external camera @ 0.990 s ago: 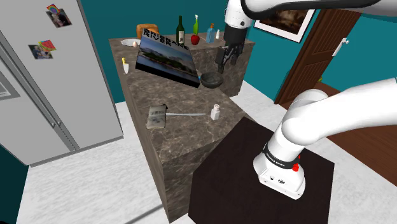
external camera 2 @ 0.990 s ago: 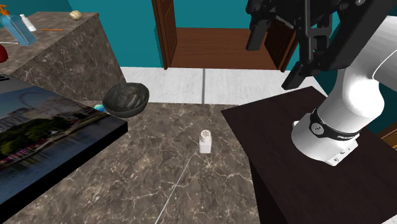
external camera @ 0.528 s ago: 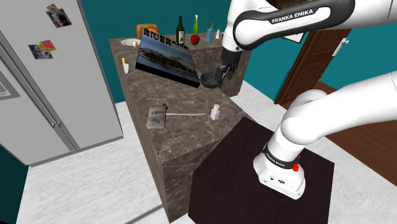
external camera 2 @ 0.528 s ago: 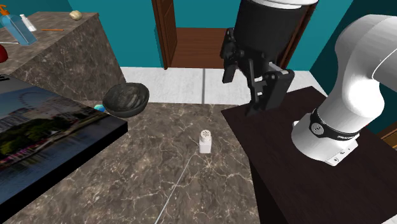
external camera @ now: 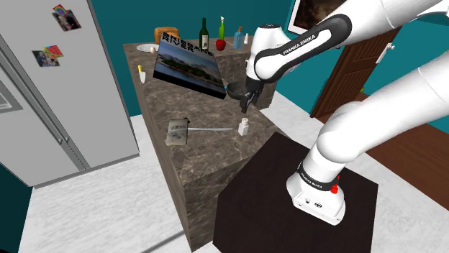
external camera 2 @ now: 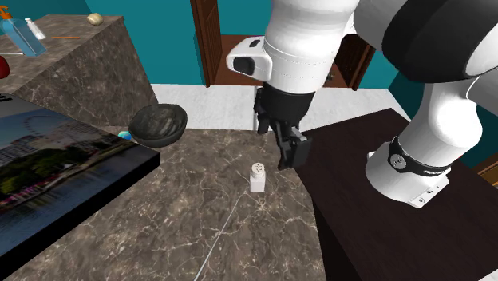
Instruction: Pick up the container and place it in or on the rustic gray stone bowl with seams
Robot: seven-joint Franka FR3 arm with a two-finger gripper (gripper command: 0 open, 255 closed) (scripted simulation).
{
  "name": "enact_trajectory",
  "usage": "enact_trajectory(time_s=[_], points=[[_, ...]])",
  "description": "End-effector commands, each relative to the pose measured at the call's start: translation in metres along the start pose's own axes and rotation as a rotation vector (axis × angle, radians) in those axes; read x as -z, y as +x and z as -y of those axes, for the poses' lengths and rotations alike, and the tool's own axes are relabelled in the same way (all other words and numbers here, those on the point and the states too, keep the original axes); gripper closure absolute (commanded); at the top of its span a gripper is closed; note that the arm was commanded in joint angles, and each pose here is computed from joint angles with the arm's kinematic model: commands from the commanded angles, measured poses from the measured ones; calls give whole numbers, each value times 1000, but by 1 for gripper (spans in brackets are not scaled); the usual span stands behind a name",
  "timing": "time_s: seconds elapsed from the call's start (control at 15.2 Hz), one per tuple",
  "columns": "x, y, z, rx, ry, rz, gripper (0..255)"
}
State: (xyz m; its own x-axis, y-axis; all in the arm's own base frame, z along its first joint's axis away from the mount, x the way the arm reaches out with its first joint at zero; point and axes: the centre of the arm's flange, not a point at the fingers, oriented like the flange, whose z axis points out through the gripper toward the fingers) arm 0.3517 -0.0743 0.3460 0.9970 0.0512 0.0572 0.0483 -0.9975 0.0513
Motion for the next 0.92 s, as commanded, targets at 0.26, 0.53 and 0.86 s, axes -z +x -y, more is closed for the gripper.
enact_trajectory(time_s=[0.26,0.53,0.86], points=[[-69,6,-20,30,3,-3,0],[-90,6,-20,30,3,-3,0],[-109,6,-20,30,3,-3,0]])
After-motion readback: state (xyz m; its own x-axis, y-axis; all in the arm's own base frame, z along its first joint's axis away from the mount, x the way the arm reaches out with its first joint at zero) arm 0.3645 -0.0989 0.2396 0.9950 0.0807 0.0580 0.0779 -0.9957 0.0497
